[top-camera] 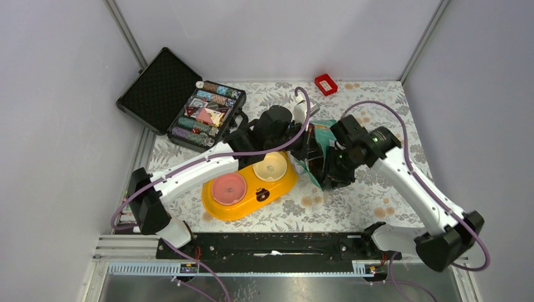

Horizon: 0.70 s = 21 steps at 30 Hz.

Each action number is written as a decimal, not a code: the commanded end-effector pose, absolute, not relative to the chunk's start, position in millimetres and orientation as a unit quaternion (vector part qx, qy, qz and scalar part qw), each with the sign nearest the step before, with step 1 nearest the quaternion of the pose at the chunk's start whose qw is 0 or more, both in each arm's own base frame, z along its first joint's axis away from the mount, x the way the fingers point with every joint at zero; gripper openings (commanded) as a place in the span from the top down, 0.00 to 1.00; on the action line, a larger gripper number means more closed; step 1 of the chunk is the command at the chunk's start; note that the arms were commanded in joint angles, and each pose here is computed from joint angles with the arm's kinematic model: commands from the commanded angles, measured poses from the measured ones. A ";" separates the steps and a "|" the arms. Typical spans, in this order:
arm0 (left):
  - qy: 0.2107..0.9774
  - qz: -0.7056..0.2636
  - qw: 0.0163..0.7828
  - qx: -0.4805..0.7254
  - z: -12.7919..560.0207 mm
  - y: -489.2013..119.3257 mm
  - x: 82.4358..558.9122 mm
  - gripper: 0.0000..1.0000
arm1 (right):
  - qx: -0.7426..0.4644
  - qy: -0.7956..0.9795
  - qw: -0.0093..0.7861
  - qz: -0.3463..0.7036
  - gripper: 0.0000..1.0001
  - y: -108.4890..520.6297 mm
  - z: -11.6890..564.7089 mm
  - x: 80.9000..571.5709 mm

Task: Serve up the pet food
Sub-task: Collect the pet food from the pet food bag.

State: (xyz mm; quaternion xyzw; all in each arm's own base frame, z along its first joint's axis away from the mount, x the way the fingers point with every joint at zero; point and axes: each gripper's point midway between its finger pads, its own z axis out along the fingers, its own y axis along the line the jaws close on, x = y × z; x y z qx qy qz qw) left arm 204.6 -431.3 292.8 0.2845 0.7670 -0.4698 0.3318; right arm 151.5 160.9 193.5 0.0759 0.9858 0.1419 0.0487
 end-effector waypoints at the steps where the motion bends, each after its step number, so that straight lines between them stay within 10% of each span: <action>1: 0.599 -0.627 0.383 0.317 443.8 -444.0 154.2 1.00 | 0.052 0.959 0.244 0.136 1.00 146.5 195.2 216.2; 21: 0.619 -0.618 0.367 0.317 432.2 -453.6 160.7 1.00 | 0.013 0.920 0.370 0.124 1.00 121.6 225.9 223.8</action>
